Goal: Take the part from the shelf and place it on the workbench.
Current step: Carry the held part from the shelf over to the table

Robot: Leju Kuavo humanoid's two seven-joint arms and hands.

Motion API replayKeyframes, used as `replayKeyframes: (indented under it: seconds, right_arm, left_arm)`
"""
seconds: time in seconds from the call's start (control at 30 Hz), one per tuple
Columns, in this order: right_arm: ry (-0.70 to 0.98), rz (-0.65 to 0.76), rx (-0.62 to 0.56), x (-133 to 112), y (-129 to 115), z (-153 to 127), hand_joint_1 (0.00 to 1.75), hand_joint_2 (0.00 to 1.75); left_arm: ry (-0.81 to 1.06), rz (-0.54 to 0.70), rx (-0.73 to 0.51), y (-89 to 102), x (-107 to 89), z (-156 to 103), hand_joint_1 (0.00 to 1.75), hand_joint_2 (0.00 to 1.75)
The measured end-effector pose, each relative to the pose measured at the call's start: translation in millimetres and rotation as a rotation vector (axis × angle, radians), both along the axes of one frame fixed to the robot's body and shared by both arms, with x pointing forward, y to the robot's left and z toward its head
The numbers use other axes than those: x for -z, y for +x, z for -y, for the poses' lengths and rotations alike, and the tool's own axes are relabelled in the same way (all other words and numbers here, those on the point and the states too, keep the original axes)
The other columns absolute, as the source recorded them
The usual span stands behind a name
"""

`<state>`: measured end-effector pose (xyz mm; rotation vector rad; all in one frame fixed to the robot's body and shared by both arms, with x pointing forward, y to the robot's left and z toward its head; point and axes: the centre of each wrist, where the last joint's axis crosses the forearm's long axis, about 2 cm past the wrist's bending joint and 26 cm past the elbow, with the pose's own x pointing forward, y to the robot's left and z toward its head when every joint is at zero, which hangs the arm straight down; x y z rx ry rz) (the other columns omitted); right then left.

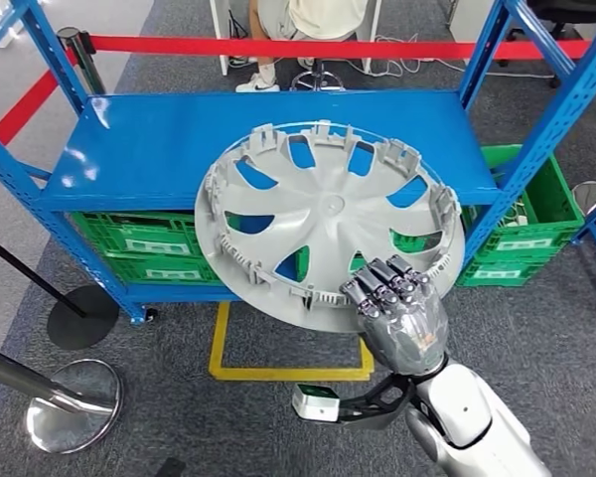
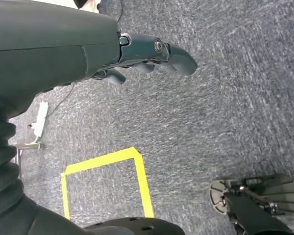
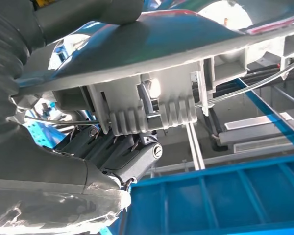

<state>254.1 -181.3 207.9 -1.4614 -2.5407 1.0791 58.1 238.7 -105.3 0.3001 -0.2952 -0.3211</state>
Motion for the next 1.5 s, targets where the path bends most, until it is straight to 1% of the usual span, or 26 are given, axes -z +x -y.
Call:
replayKeyframes:
  seconds: [0.37, 0.53, 0.83, 1.5]
  right_arm:
    - [-0.012, -0.008, 0.002, 2, 5, -2, 1.75, 1.75]
    - [-0.017, -0.005, 0.003, 2, 8, -2, 1.75, 1.75]
    - [-0.046, 0.002, -0.005, 2, 12, -1, 1.75, 1.75]
    - [-0.075, 0.03, -0.003, -3, 19, 6, 1.75, 1.75]
  left_arm:
    - [0.017, -0.002, -0.015, 0.2, 0.2, -3, 0.0, 1.75]
    - [0.017, -0.002, -0.018, 3.9, -0.5, -2, 0.0, 1.75]
    - [0.02, -0.016, -0.028, -1.2, 0.5, -4, 0.0, 1.75]
    - [0.018, -0.023, -0.031, -1.0, 0.6, -5, 0.0, 1.75]
